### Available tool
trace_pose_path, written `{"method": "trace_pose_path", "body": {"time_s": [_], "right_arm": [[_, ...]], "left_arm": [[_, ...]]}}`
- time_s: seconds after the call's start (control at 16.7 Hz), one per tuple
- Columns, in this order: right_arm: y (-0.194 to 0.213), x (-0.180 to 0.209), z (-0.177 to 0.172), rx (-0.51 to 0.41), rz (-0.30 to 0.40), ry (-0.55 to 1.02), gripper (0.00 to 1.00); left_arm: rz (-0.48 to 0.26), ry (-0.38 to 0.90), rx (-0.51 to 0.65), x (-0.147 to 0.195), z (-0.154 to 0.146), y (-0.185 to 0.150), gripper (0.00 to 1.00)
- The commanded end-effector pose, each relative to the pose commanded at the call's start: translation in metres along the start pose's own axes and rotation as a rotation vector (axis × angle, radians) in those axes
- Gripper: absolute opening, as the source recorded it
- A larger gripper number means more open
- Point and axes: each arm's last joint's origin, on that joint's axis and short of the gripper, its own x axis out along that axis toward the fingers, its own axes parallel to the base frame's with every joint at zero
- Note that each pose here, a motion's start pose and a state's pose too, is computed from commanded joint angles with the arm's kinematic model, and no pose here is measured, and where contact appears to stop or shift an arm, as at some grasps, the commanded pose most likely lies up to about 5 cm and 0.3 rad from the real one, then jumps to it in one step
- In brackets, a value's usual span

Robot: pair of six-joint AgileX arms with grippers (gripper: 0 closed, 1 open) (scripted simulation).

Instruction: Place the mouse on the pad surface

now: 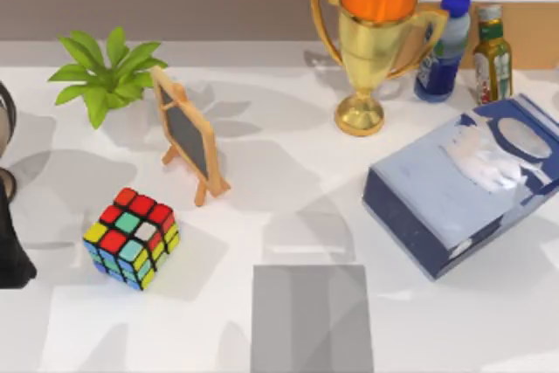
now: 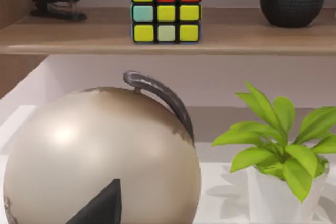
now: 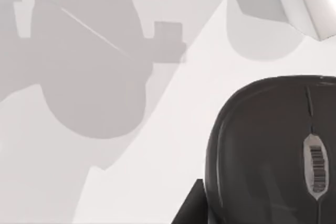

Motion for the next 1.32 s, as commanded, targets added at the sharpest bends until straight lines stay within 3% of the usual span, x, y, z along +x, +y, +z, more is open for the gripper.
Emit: {"method": "trace_pose_path", "body": {"time_s": [0.24, 0.54, 0.78, 1.02, 1.14, 1.32], "right_arm": [[0.004, -0.006, 0.011, 0.001, -0.035, -0.028, 0.0], [0.051, -0.035, 0.074, 0.025, -0.13, -0.216, 0.0], [0.147, -0.044, 0.127, 0.092, -0.037, -0.34, 0.0], [0.261, -0.033, 0.138, 0.224, 0.095, -0.292, 0.0], [0.308, -0.02, 0.129, 0.275, 0.108, -0.215, 0.0], [0.358, 0.007, 0.108, 0.328, 0.065, -0.091, 0.0]], "left_arm": [[0.0, 0.0, 0.0, 0.0, 0.0, 0.0, 1.0], [0.0, 0.0, 0.0, 0.0, 0.0, 0.0, 1.0], [0.0, 0.0, 0.0, 0.0, 0.0, 0.0, 1.0], [0.0, 0.0, 0.0, 0.0, 0.0, 0.0, 1.0], [0.0, 0.0, 0.0, 0.0, 0.0, 0.0, 1.0], [0.0, 0.0, 0.0, 0.0, 0.0, 0.0, 1.0]]}}
